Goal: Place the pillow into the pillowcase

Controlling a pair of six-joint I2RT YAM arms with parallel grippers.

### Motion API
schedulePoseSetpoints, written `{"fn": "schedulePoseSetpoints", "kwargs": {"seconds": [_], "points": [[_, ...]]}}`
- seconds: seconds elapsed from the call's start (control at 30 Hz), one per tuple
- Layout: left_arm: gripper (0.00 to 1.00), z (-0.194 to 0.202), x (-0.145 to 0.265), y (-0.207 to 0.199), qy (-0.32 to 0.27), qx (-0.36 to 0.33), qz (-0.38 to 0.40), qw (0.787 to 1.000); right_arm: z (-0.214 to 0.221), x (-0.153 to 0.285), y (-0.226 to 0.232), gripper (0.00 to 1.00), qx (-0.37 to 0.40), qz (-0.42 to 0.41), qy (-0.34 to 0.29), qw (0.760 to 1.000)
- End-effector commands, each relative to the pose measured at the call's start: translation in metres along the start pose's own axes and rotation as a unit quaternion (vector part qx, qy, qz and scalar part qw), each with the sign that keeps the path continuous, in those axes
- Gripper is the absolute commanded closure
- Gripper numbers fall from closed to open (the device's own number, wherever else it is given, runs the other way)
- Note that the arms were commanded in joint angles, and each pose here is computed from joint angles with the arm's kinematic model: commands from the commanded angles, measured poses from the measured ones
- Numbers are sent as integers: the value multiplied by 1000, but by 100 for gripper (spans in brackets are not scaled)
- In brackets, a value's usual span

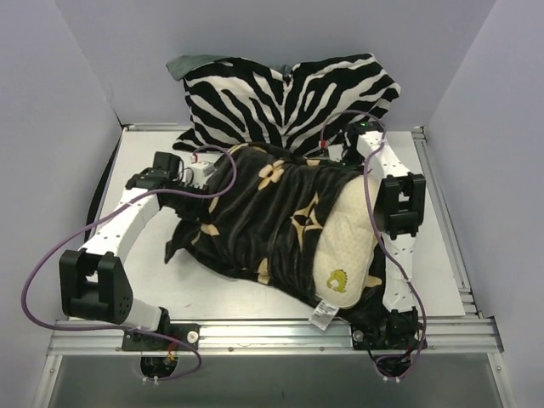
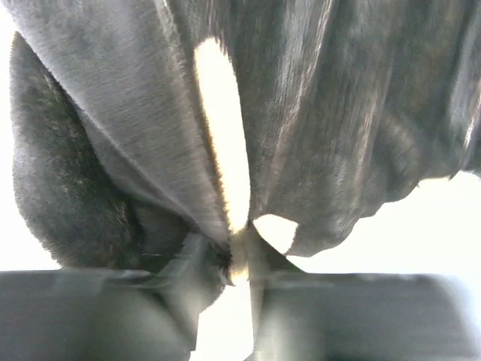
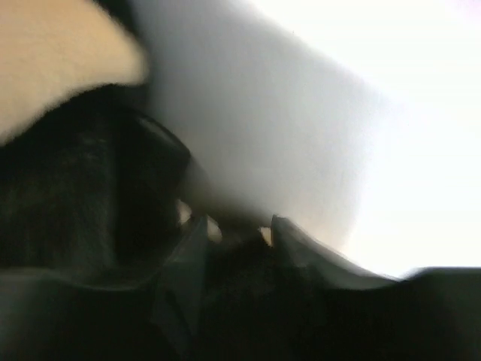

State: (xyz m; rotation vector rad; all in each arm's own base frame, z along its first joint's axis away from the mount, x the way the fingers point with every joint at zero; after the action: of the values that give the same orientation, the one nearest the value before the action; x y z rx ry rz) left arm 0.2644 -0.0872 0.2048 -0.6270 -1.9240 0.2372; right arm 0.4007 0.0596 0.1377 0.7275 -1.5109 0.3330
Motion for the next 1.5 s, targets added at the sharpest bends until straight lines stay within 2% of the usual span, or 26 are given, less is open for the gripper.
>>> {"fn": "schedulePoseSetpoints", "kwargs": {"seconds": [0.0,0.03,0.1,0.13,0.17,0.2,0.23,0.3,0.33,0.37,0.4,0.43,0.5,0.53,0.57,0.6,0.63,0.67,0.7,0.77,0.87,1.0,1.13,1.33,1.37,1.47], "points": [[60,-3,22,37,-18,57,-87,994,-15,13,-5,44,-18,13,-8,1000],[46,-10,27,41,-28,62,-89,994,-18,22,-9,35,-19,30,-16,999],[39,-37,42,37,-70,46,-80,993,-3,38,-29,20,-41,74,-10,996],[38,-48,46,33,-85,28,-75,993,7,43,-38,15,-54,84,-5,995],[38,-60,46,29,-105,13,-70,992,21,56,-51,6,-76,103,-9,992],[37,-77,54,19,-132,-6,-63,989,37,65,-66,5,-100,124,-3,987],[27,-85,48,0,-133,-25,-45,990,47,73,-75,5,-118,136,-2,984],[24,-110,42,-26,-144,-65,-20,987,78,95,-97,2,-164,160,-13,973],[9,-113,29,-52,-132,-93,3,987,87,102,-102,0,-179,164,-19,970],[2,-122,16,-61,-128,-101,14,986,97,114,-103,0,-192,171,-29,966],[3,-127,7,-76,-131,-97,23,986,111,122,-109,0,-210,163,-42,963],[3,-141,8,-91,-155,-105,13,982,122,127,-105,0,-222,140,-45,964],[3,-144,-31,-123,-126,-124,29,984,141,136,-92,5,-248,85,-74,962],[2,-156,-29,-141,-145,-137,38,979,142,136,-76,9,-255,13,-105,961],[3,-153,-58,-156,-119,-130,53,983,145,143,-61,13,-262,-12,-128,956],[3,-156,-65,-169,-117,-110,71,985,151,128,-48,15,-281,-68,-118,950],[2,-166,-63,-186,-127,-109,98,981,146,125,-33,19,-286,-134,-154,936],[3,-163,-87,-196,-95,-102,132,981,146,128,-17,21,-284,-156,-170,931],[4,-162,-94,-206,-83,-81,154,981,150,108,-1,23,-300,-208,-155,918],[7,-162,-112,-220,-74,-85,172,979,143,96,19,27,-299,-256,-172,903],[10,-145,-132,-236,-38,-93,199,975,143,62,25,33,-343,-299,-183,872],[13,-126,-155,-230,8,-63,191,980,139,34,19,35,-360,-276,-192,870],[14,-117,-176,-225,24,-75,179,981,127,11,22,41,-364,-269,-195,870],[18,-109,-207,-232,48,-94,199,974,117,-10,35,59,-367,-272,-186,870],[21,-110,-210,-236,47,-100,208,972,117,-10,36,61,-367,-271,-187,870],[60,-115,-211,-242,38,-113,223,968,117,-9,37,71,-366,-269,-194,870]]}}
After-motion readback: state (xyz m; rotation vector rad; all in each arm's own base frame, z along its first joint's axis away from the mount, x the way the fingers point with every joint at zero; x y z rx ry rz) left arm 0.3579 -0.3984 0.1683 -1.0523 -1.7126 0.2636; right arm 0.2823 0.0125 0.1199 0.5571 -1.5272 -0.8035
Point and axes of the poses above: each gripper's point midway between its finger pads, its own x axis back along the fingers, its own y axis along the line the jaws close on, z = x × y, the point moved 9 cm from there along x, back along the fingers, and after that the axes turned 11 degrees about x, right-handed, at the moved point
